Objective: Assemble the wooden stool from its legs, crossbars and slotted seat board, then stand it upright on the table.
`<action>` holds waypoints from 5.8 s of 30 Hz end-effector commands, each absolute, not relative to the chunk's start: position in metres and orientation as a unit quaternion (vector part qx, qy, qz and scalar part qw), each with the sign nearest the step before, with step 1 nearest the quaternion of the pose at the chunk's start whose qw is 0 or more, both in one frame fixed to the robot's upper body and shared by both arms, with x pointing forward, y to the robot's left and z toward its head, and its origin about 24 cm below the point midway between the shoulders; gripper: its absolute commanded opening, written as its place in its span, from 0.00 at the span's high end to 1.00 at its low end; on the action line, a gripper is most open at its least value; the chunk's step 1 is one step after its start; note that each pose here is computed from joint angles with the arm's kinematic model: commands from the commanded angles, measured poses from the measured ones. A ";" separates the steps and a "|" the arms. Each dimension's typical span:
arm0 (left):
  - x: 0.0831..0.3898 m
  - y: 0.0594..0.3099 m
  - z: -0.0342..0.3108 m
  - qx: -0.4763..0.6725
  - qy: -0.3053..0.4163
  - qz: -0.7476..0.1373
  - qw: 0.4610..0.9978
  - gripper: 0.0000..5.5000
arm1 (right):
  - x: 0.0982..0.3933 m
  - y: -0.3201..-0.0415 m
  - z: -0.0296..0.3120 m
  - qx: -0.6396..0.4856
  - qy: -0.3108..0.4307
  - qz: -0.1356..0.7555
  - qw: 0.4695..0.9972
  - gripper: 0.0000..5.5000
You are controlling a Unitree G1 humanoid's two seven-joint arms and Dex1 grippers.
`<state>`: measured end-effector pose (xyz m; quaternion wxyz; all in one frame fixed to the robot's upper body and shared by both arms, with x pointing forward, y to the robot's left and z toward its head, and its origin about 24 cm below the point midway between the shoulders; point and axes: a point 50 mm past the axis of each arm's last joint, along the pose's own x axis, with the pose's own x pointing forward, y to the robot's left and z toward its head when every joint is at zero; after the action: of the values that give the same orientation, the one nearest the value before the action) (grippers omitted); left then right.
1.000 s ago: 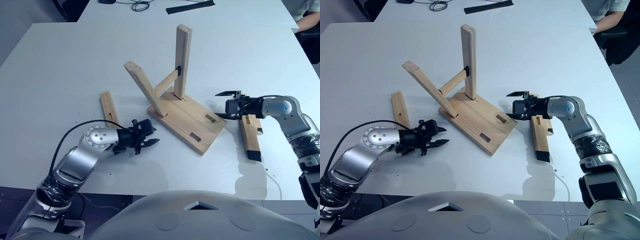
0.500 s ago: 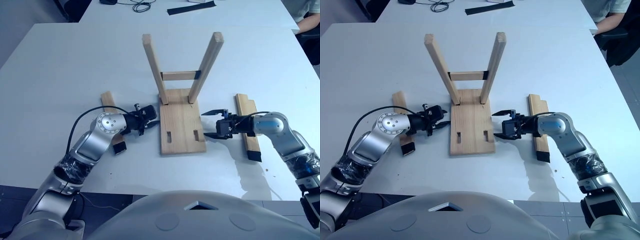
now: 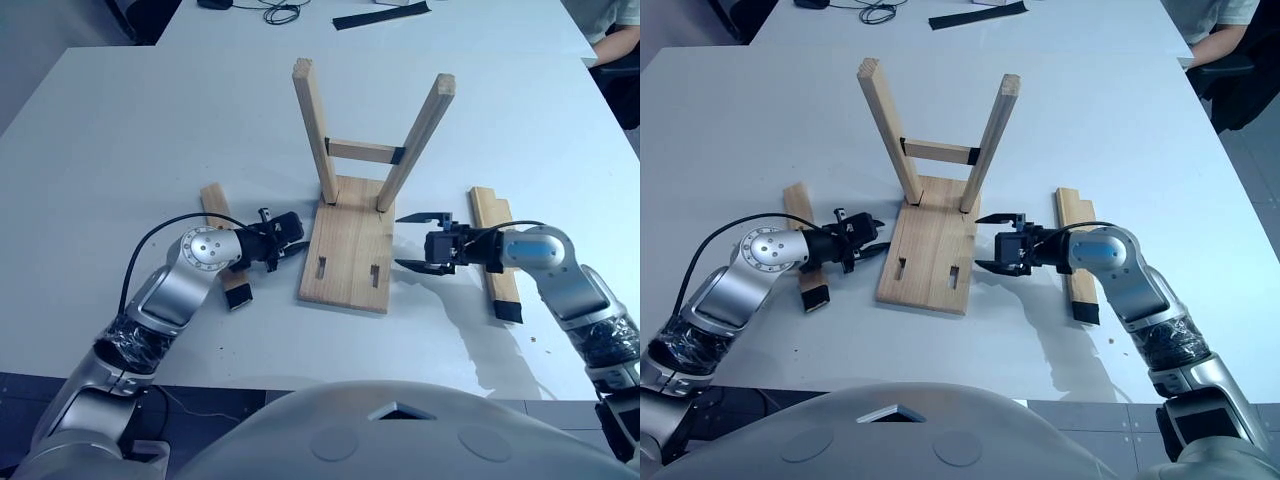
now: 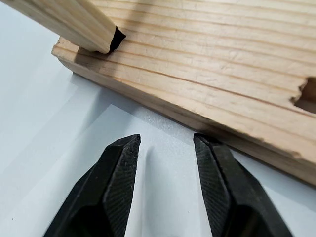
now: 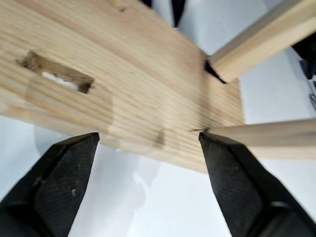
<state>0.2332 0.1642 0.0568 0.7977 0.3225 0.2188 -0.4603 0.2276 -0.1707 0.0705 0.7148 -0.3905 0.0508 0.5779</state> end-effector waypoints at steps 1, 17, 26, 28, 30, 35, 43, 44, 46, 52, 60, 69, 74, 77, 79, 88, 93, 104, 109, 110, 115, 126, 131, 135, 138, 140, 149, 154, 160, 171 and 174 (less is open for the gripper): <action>0.228 0.174 0.048 0.317 0.257 -0.445 0.797 0.63 | 0.222 -0.180 0.080 -0.391 0.061 0.571 0.719 0.32; 0.183 0.182 0.061 0.293 0.270 -0.428 0.811 0.63 | 0.198 -0.285 0.117 -0.222 0.247 0.192 0.924 0.32; 0.180 0.176 0.059 0.275 0.268 -0.410 0.827 0.63 | 0.194 -0.294 0.096 -0.147 0.329 0.081 0.929 0.32; 0.180 0.176 0.059 0.274 0.269 -0.404 0.830 0.63 | 0.197 -0.298 0.094 -0.150 0.332 0.069 0.929 0.32; 0.180 0.176 0.059 0.273 0.270 -0.401 0.832 0.63 | 0.198 -0.300 0.091 -0.154 0.334 0.063 0.928 0.32; 0.182 0.175 0.060 0.275 0.267 -0.402 0.832 0.63 | 0.195 -0.295 0.079 -0.151 0.346 0.067 0.924 0.32; 0.185 0.175 0.061 0.280 0.266 -0.409 0.827 0.63 | 0.190 -0.279 0.065 -0.144 0.354 0.082 0.920 0.32; 0.185 0.175 0.061 0.280 0.267 -0.410 0.826 0.63 | 0.189 -0.278 0.063 -0.143 0.356 0.083 0.920 0.32; 0.185 0.175 0.061 0.281 0.267 -0.412 0.825 0.63 | 0.187 -0.277 0.060 -0.143 0.358 0.084 0.919 0.32; 0.187 0.174 0.061 0.284 0.267 -0.412 0.823 0.63 | 0.185 -0.275 0.051 -0.143 0.366 0.087 0.915 0.32; 0.190 0.174 0.063 0.283 0.264 -0.411 0.825 0.63 | 0.175 -0.277 0.040 -0.126 0.396 0.072 0.907 0.40; 0.192 0.175 0.065 0.283 0.261 -0.408 0.828 0.63 | 0.168 -0.274 0.031 -0.048 0.434 0.042 0.899 0.66; 0.197 0.178 0.070 0.276 0.253 -0.395 0.839 0.63 | 0.176 -0.275 0.035 -0.043 0.423 0.041 0.904 0.76; 0.201 0.189 0.077 0.253 0.252 -0.383 0.852 0.63 | 0.186 -0.277 0.045 -0.082 0.387 0.049 0.917 0.76; 0.204 0.202 0.090 0.230 0.242 -0.381 0.862 0.63 | 0.197 -0.281 0.058 -0.102 0.349 0.047 0.930 0.76; 0.223 0.203 0.172 0.009 0.075 -0.496 0.865 0.63 | 0.227 -0.260 0.196 0.026 0.052 0.308 0.949 0.76; 0.223 0.165 0.188 -0.056 0.022 -0.553 0.831 0.57 | 0.213 -0.244 0.225 0.083 0.038 0.471 0.877 0.76; 0.225 0.130 0.213 -0.233 0.004 -0.655 0.719 0.47 | 0.207 -0.188 0.214 0.082 0.095 0.645 0.754 0.76; 0.224 0.123 0.208 -0.223 0.021 -0.667 0.711 0.47 | 0.208 -0.181 0.218 0.076 0.094 0.675 0.728 0.76; 0.223 0.122 0.207 -0.220 0.023 -0.670 0.709 0.47 | 0.209 -0.180 0.219 0.075 0.094 0.678 0.725 0.76; 0.213 0.112 0.209 -0.197 0.018 -0.698 0.688 0.47 | 0.211 -0.175 0.211 0.076 0.110 0.681 0.720 0.76; 0.212 0.102 0.210 -0.180 0.004 -0.699 0.692 0.47 | 0.204 -0.165 0.199 0.091 0.120 0.688 0.710 0.76; 0.214 0.102 0.210 -0.178 -0.006 -0.693 0.699 0.52 | 0.204 -0.165 0.198 0.084 0.121 0.687 0.712 0.76; 0.208 0.102 0.210 -0.179 -0.016 -0.707 0.684 0.63 | 0.205 -0.165 0.200 0.080 0.118 0.687 0.712 0.76; 0.205 0.102 0.209 -0.177 -0.016 -0.714 0.677 0.73 | 0.206 -0.165 0.200 0.078 0.117 0.688 0.712 0.76; 0.203 0.102 0.208 -0.173 -0.014 -0.719 0.673 0.76 | 0.206 -0.165 0.201 0.077 0.115 0.689 0.711 0.76; 0.201 0.104 0.200 -0.142 -0.001 -0.726 0.673 0.76 | 0.209 -0.165 0.208 0.076 0.099 0.688 0.715 0.76; 0.202 0.104 0.195 -0.125 0.004 -0.728 0.674 0.76 | 0.207 -0.165 0.206 0.071 0.101 0.689 0.714 0.76; 0.210 0.107 0.198 -0.120 -0.005 -0.719 0.685 0.76 | 0.208 -0.165 0.187 0.017 0.129 0.663 0.737 0.65; 0.245 0.194 0.213 0.036 0.074 -0.558 0.826 0.76 | 0.192 -0.193 0.144 -0.061 0.166 0.548 0.818 0.50; 0.264 0.236 0.197 0.161 0.078 -0.440 0.880 0.76 | 0.175 -0.197 0.138 -0.053 0.162 0.510 0.843 0.50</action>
<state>0.2504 0.2042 0.2112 0.8440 0.0649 0.0722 -0.5275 0.1862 -0.1945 0.1389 0.8223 -0.0495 0.1750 0.5392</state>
